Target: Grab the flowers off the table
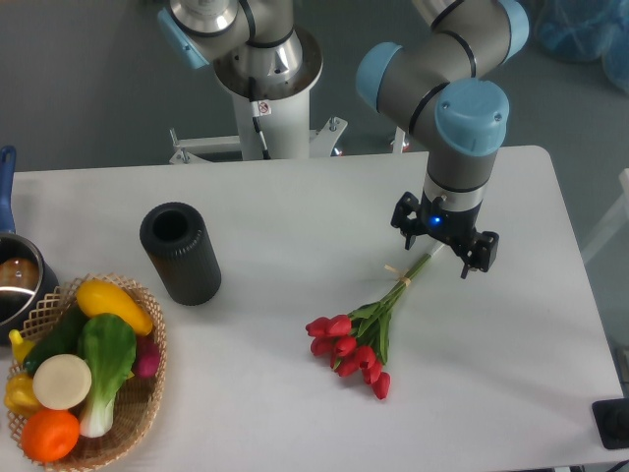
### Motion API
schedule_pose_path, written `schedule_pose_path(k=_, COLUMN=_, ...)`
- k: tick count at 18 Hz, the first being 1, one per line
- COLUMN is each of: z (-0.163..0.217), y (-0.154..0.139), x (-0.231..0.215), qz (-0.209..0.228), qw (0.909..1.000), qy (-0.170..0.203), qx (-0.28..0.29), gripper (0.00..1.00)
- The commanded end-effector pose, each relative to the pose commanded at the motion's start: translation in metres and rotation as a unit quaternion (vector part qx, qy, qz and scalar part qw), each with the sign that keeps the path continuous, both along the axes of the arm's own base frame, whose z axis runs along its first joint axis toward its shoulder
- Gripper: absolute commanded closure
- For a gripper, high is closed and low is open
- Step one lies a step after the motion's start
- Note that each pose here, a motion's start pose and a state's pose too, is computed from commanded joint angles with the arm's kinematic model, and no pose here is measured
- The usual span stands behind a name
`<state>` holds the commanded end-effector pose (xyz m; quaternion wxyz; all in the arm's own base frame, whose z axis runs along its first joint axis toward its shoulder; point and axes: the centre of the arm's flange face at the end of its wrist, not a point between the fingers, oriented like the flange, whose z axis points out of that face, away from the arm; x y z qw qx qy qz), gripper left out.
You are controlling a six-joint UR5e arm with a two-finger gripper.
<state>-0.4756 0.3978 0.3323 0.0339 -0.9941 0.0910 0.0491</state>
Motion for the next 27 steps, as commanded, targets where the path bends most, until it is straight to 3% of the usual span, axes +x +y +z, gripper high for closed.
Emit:
schedule_pose_path(k=7, z=-0.004, y=0.003, x=0.004, qz=-0.002, qw=1.0000, qy=-0.001, qx=-0.001, gripper=0.00)
schedule_pose_path(k=12, z=-0.031, y=-0.001, x=0.014, qz=-0.002, qw=0.9997, qy=-0.022, qx=-0.002, gripper=0.00)
schedule_pose_path(k=15, z=-0.049, y=-0.003, x=0.021, qz=-0.003, qw=1.0000, qy=-0.003, qx=0.008, gripper=0.00)
schedule_pose_path(k=18, z=-0.058, y=-0.004, x=0.022, qz=-0.004, qw=0.9999, qy=-0.007, qx=0.006, gripper=0.00)
schedule_pose_path(k=27, z=-0.096, y=0.018, x=0.036, qz=-0.020, qw=0.9991, qy=-0.037, qx=-0.010, gripper=0.00)
